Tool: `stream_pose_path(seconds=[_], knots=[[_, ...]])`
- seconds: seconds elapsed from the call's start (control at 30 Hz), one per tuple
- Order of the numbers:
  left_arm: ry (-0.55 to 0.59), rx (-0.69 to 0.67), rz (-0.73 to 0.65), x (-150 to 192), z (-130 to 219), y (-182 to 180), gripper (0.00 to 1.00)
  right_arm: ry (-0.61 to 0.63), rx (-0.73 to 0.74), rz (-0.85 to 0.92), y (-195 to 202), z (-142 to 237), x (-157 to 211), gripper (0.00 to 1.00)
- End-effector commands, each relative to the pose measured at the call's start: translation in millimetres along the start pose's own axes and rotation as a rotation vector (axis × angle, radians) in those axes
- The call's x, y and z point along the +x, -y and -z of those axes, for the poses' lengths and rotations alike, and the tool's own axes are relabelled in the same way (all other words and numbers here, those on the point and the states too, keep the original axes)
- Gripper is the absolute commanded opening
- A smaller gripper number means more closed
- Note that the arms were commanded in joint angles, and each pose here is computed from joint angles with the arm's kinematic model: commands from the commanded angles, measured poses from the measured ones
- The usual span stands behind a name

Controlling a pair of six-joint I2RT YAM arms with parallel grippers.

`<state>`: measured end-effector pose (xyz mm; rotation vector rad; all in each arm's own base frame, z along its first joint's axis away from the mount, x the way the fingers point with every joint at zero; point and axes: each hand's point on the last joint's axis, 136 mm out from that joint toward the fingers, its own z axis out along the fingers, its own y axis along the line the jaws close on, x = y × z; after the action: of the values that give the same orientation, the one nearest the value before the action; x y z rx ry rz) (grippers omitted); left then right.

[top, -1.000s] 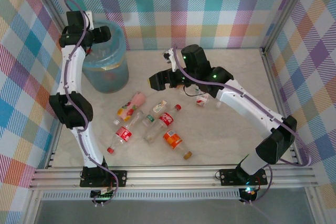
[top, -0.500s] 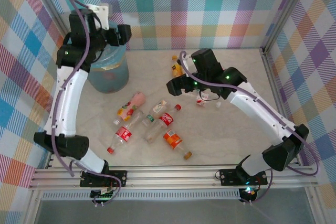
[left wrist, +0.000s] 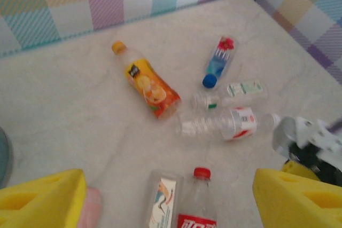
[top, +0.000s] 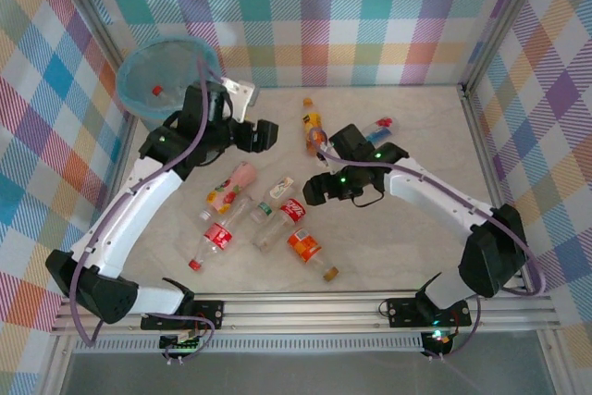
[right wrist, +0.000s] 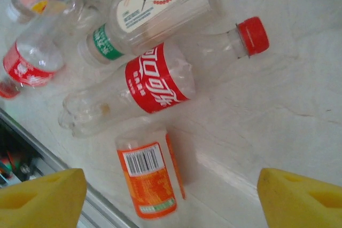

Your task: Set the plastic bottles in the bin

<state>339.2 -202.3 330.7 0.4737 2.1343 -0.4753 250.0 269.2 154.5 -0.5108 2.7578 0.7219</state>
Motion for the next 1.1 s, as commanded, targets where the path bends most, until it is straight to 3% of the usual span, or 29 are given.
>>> stream_pose_path(seconds=[0.0, 0.23, 0.43, 0.67, 1.07], knots=[[0.038, 0.007, 0.033, 4.9, 6.2, 3.5, 0.81, 0.045, -0.084, -0.197, -8.6, -21.4, -11.1, 0.81], [-0.092, -0.027, 0.047, 53.7, 0.6, -5.5, 0.81, 0.026, -0.046, -0.242, 4.2, -44.7, -10.4, 0.83], [-0.15, -0.062, 0.061, 85.2, -3.6, -14.1, 0.81, -0.127, -0.078, -0.026, -11.1, -49.7, 35.1, 0.83], [-0.143, -0.094, 0.046, 83.1, -5.3, -20.0, 0.81, -0.22, 0.02, 0.106, -2.5, -58.9, 92.4, 0.86], [-0.14, -0.1, 0.051, 76.8, -8.6, -20.5, 0.81, -0.28, 0.059, 0.265, -9.4, -82.0, 119.6, 0.84]])
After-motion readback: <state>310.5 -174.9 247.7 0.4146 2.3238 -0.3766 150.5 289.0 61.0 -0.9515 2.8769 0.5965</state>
